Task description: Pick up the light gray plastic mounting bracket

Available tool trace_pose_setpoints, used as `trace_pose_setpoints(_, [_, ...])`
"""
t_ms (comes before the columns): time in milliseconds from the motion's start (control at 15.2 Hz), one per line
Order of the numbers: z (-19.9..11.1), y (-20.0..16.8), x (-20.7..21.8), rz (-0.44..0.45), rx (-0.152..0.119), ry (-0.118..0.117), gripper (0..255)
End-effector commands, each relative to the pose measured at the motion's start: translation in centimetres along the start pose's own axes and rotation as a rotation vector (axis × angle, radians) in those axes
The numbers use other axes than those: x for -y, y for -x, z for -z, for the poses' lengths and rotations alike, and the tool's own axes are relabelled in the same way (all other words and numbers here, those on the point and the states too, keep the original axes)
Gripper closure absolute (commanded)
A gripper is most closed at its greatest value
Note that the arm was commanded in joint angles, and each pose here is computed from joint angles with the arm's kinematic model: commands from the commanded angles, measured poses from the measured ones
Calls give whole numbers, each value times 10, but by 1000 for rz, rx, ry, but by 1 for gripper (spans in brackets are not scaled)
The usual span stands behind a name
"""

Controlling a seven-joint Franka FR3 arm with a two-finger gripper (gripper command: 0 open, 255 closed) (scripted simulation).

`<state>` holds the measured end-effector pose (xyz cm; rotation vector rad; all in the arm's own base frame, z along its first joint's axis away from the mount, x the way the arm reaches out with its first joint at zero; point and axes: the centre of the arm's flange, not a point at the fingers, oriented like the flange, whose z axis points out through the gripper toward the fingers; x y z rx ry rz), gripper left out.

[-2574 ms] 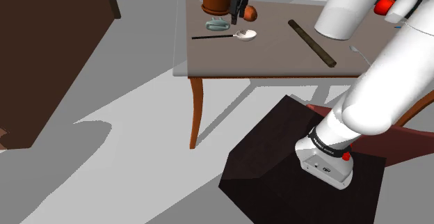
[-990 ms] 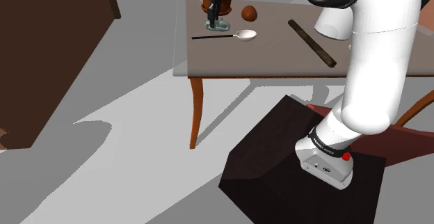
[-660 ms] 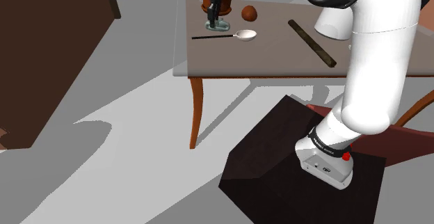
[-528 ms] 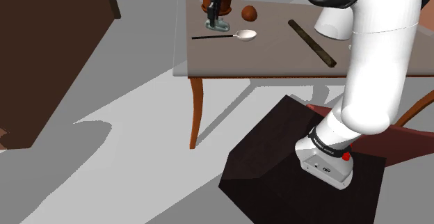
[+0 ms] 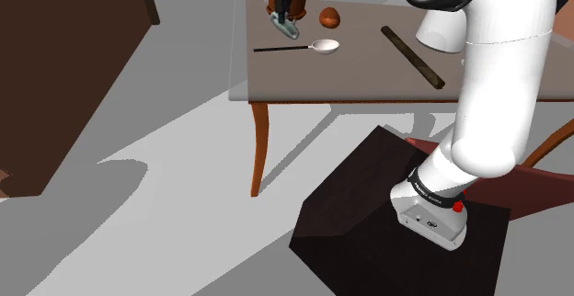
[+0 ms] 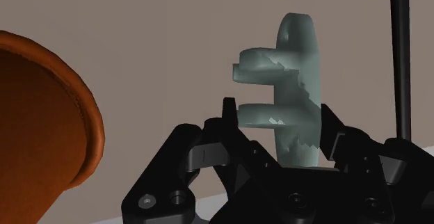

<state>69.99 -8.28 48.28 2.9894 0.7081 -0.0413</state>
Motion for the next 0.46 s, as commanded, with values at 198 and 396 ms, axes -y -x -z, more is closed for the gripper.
trace_pose_setpoints(198, [27, 2, -1, 0, 0, 0, 255])
trace_pose_setpoints(396, [33, 2, -1, 0, 0, 0, 255])
